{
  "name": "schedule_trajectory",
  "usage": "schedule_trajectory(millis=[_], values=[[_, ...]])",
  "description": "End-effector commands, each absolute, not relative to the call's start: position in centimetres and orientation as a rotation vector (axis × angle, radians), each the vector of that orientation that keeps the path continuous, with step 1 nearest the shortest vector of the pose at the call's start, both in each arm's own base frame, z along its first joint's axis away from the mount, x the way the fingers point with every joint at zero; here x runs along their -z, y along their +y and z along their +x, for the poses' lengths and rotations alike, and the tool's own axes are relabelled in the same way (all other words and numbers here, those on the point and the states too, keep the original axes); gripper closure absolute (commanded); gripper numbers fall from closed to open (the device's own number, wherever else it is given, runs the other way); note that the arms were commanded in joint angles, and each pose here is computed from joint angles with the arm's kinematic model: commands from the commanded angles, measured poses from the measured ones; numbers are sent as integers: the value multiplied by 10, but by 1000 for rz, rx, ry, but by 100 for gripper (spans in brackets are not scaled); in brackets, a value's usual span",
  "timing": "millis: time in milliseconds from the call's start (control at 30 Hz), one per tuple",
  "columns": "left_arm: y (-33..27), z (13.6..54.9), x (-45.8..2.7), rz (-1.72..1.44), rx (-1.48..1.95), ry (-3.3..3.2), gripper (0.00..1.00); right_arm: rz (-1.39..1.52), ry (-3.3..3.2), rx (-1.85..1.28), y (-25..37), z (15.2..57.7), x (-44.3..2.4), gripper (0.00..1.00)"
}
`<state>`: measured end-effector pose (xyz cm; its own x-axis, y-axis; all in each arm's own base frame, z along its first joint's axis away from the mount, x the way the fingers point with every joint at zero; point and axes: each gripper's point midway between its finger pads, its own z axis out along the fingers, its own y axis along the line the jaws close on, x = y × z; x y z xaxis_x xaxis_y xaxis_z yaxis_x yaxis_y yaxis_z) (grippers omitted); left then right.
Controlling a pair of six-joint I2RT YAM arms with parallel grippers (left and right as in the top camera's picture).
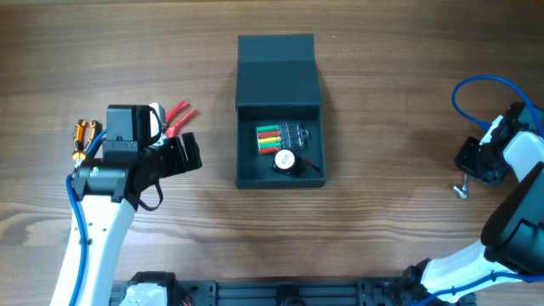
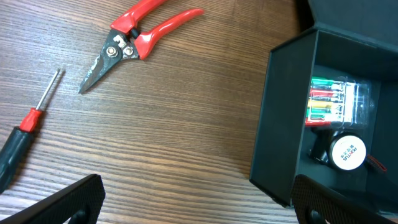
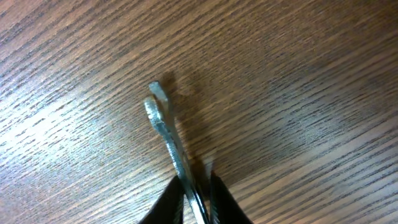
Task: Pack container
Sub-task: 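Lower the right gripper and grasp the silver hex key, then carry the hex key into the green box and release it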
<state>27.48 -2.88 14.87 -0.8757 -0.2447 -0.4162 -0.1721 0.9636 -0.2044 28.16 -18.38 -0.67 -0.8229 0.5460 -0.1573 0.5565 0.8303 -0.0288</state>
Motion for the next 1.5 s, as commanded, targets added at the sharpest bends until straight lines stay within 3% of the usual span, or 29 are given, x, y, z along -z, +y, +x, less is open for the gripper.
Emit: schedule_trajectory(millis=[0, 500, 767, 1033, 1167, 1300, 1467], values=[[-31, 279, -156, -315, 251, 2639, 0, 915, 2978, 7, -162, 260, 41, 96], [-31, 279, -156, -315, 251, 2639, 0, 913, 2978, -67, -154, 263, 39, 96], [-31, 279, -156, -315, 251, 2639, 0, 744, 2929, -79, -142, 305, -4, 96], [-31, 279, -156, -314, 251, 2639, 0, 119, 2709, -127, -57, 386, -147, 96], [-31, 279, -156, -314, 251, 2639, 0, -304, 2577, -122, 18, 396, -208, 96], [-31, 278, -156, -315, 251, 2639, 0, -764, 2423, -133, 103, 387, -238, 96], [-31, 278, -156, -315, 251, 2639, 0, -1206, 2241, -160, 188, 359, -233, 96]])
